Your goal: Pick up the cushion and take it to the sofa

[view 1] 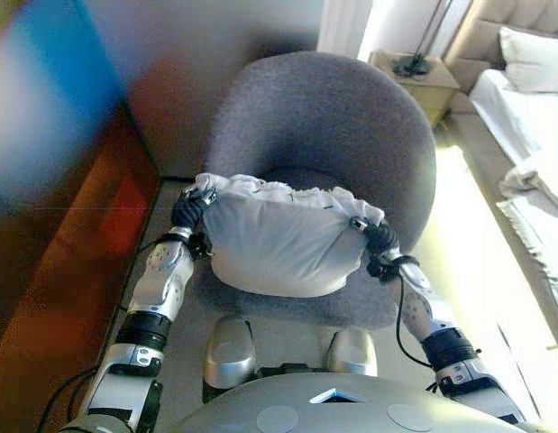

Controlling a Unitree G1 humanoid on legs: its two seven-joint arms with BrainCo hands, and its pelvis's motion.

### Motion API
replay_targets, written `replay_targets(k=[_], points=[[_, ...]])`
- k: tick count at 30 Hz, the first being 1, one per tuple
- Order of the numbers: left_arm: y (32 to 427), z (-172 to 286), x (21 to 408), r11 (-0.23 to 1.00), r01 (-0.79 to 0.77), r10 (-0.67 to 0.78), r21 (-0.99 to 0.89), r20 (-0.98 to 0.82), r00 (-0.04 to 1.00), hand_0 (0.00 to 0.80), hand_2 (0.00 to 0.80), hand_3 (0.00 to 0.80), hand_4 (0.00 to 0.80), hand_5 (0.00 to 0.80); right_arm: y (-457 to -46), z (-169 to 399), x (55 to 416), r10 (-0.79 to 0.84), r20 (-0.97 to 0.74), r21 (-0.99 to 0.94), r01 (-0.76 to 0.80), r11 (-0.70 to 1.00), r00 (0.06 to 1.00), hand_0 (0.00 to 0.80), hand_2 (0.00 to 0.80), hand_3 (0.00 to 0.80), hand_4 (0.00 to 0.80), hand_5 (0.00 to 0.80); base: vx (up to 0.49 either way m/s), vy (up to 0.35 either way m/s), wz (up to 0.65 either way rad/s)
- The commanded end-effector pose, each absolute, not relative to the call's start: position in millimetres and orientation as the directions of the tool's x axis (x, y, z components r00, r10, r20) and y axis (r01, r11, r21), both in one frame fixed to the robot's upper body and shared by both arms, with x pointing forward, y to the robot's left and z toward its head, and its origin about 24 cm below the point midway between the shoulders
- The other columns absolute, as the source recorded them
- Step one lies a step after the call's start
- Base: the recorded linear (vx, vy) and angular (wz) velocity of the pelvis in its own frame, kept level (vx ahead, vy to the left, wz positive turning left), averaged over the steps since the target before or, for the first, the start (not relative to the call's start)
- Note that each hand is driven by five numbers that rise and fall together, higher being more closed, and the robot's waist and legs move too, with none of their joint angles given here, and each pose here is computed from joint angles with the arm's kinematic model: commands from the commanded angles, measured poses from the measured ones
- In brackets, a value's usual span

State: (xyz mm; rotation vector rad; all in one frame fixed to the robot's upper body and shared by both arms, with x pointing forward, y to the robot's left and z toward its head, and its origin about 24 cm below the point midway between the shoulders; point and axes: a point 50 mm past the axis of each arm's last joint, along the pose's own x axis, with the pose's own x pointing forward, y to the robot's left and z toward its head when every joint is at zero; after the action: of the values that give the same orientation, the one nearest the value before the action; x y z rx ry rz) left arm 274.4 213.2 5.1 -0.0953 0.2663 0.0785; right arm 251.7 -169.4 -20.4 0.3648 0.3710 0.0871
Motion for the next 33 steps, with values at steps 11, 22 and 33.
replay_targets(k=[11, 22, 33], points=[[181.4, -4.3, 285.4, 0.992, -0.074, 0.039, -0.097, -0.326, 0.945, 0.800, 0.800, 0.800, 0.800, 0.800, -174.1, -0.2, 278.0, 0.157, -0.288, 0.382, -0.037, 0.923, 0.945, 0.800, 0.800, 0.800, 0.800, 0.800, 0.103, 0.031, -0.02], [168.1, -2.8, 297.2, 0.993, -0.076, 0.044, -0.088, -0.323, 0.945, 0.800, 0.800, 0.800, 0.800, 0.800, -191.1, 18.5, 296.6, 0.073, -0.266, 0.301, 0.011, 0.954, 0.961, 0.800, 0.800, 0.800, 0.800, 0.800, -0.008, 0.030, 0.02], [184.6, 5.9, 302.6, 0.990, -0.130, 0.109, -0.054, -0.299, 0.948, 0.800, 0.800, 0.800, 0.800, 0.800, -181.3, 23.3, 309.0, 0.132, -0.296, 0.198, -0.075, 0.977, 0.946, 0.800, 0.800, 0.800, 0.800, 0.800, 0.011, -0.022, -0.10]])
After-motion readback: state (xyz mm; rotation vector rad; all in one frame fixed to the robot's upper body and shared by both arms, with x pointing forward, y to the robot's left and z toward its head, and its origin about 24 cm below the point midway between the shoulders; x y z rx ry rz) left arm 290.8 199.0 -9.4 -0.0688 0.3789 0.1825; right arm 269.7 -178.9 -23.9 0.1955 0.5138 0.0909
